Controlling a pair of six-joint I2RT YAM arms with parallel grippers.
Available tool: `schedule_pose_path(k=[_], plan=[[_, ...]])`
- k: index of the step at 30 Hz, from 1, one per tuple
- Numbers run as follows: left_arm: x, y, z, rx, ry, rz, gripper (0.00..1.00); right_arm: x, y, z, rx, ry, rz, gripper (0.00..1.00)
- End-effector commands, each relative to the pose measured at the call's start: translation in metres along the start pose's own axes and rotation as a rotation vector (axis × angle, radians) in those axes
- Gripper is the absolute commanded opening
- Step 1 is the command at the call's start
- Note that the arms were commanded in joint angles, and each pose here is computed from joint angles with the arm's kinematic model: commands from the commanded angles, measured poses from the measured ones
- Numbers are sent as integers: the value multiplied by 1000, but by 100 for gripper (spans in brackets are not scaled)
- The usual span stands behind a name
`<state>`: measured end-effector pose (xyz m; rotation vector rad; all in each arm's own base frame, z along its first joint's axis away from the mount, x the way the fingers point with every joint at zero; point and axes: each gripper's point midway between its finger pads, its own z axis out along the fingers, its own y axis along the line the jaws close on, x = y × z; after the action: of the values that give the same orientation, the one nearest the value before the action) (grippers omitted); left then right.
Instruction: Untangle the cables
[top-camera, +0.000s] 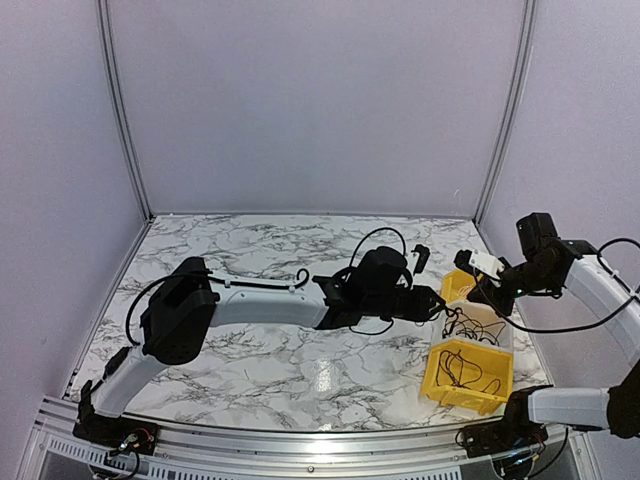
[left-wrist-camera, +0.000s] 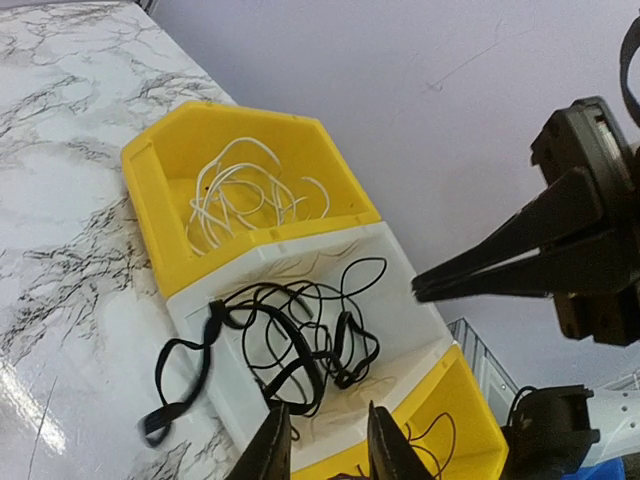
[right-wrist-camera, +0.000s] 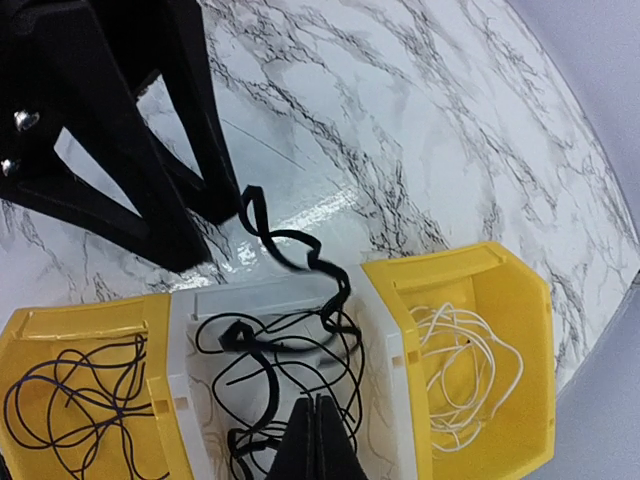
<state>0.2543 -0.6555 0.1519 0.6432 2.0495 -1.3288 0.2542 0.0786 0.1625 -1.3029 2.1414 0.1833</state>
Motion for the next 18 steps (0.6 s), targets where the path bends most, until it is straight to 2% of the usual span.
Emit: schedule_pose_path(k=[1, 5, 6, 8, 11, 14, 18], plan=[[-29, -29, -21, 41, -70, 37, 28, 18, -10, -14, 89, 104, -36, 0], [-21, -22, -16, 39, -59, 26, 23, 29, -2, -11, 80, 126, -48, 0], [-20, -21, -16, 34, -58, 19, 23, 29, -2, -10, 87, 124, -50, 5], [-19, -12, -21, -8, -67, 2, 23, 28, -3, -6, 91, 109, -41, 21], [-15, 13, -41, -129, -97, -2, 30, 18, -2, 4, 48, 72, -6, 36], [-2, 44, -69, -258, -99, 1, 35, 5, 5, 23, -28, 56, 19, 41], [8, 67, -110, -369, -109, 6, 37, -13, 5, 47, -58, 52, 16, 43]])
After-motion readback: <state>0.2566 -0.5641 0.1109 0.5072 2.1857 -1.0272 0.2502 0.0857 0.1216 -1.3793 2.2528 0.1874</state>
